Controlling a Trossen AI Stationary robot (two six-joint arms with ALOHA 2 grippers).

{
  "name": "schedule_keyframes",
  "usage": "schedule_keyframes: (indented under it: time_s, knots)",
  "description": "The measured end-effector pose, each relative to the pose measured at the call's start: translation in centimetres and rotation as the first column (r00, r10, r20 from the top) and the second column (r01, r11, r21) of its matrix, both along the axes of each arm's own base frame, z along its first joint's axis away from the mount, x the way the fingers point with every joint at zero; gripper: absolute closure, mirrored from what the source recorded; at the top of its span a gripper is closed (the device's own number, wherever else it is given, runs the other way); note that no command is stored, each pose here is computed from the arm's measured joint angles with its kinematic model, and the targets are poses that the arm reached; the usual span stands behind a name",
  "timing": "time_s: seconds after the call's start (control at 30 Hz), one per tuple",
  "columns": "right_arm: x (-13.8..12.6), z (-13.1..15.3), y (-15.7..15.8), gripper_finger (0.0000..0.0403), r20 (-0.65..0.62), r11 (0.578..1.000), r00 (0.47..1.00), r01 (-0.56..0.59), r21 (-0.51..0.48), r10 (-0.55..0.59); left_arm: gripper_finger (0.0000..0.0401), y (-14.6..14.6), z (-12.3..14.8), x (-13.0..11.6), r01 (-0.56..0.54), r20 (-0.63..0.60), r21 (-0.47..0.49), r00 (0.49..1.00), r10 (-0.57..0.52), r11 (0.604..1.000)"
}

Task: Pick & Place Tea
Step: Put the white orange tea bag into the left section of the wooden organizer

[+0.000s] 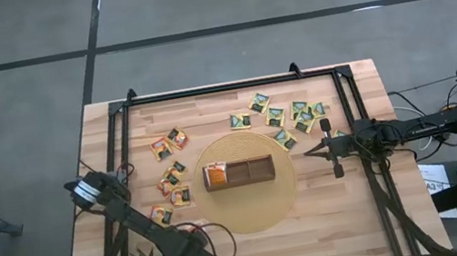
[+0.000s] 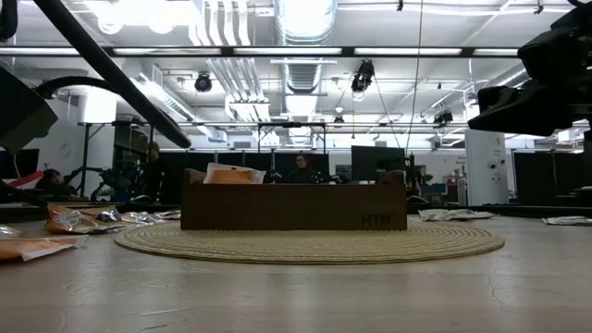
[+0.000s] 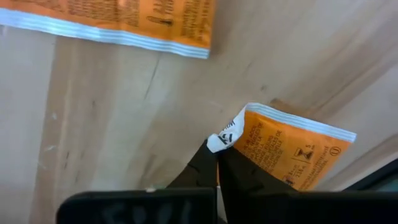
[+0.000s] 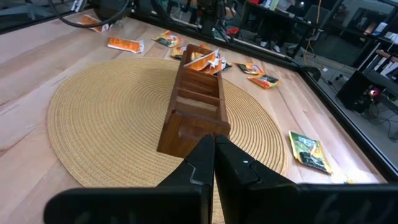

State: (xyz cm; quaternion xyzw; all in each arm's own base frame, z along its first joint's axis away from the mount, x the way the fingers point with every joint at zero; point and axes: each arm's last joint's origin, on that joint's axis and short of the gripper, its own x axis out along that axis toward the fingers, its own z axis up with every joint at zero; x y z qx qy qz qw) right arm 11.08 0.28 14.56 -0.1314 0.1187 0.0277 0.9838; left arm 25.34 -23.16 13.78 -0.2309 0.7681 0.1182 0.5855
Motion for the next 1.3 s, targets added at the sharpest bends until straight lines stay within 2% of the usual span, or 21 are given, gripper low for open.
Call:
schedule_keyframes:
  time_s: [0.17, 0.37, 0.47, 0.57, 0.7, 0.83, 1.0, 1.13, 1.3]
  knots:
    - [0.0, 0.0, 0.0, 0.0394, 0.001, 1.0, 1.0, 0.0, 0.0, 0.0, 0.04, -0.4, 1.8, 0.7, 0.01, 0.074, 0.034, 0.997, -0.013, 0.999]
    - [0.0, 0.0, 0.0, 0.0394, 0.001, 1.0, 1.0, 0.0, 0.0, 0.0, 0.0401, -0.4, 6.0, 2.5, 0.045, 0.303, 0.169, 0.948, -0.095, 0.985]
    - [0.0, 0.0, 0.0, 0.0394, 0.001, 1.0, 1.0, 0.0, 0.0, 0.0, 0.0401, 0.2, 8.1, 3.3, 0.04, 0.367, 0.294, 0.918, -0.152, 0.955]
    - [0.0, 0.0, 0.0, 0.0394, 0.001, 1.0, 1.0, 0.0, 0.0, 0.0, 0.0401, 1.5, 9.9, 3.9, -0.002, 0.405, 0.474, 0.888, -0.216, 0.881]
    - [0.0, 0.0, 0.0, 0.0394, 0.001, 1.0, 1.0, 0.0, 0.0, 0.0, 0.0401, 3.4, 11.0, 4.4, -0.072, 0.411, 0.681, 0.861, -0.299, 0.729]
    - [0.0, 0.0, 0.0, 0.0394, 0.001, 1.0, 1.0, 0.001, 0.0, -0.001, 0.0401, 5.7, 11.2, 5.8, -0.091, 0.388, 0.784, 0.844, -0.371, 0.614]
    - [0.0, 0.0, 0.0, 0.0394, 0.001, 1.0, 1.0, 0.001, 0.0, -0.001, 0.0401, 8.9, 10.6, 8.2, 0.011, 0.251, 0.876, 0.842, -0.477, 0.481]
    - [0.0, 0.0, 0.0, 0.0394, 0.001, 1.0, 1.0, 0.001, 0.0, -0.001, 0.0401, 11.0, 10.2, 9.1, 0.007, 0.198, 0.916, 0.862, -0.467, 0.402]
    - [0.0, 0.0, 0.0, 0.0394, 0.001, 1.0, 1.0, 0.001, 0.0, -0.001, 0.0401, 11.2, 9.7, 9.0, -0.026, 0.205, 0.929, 0.866, -0.456, 0.37]
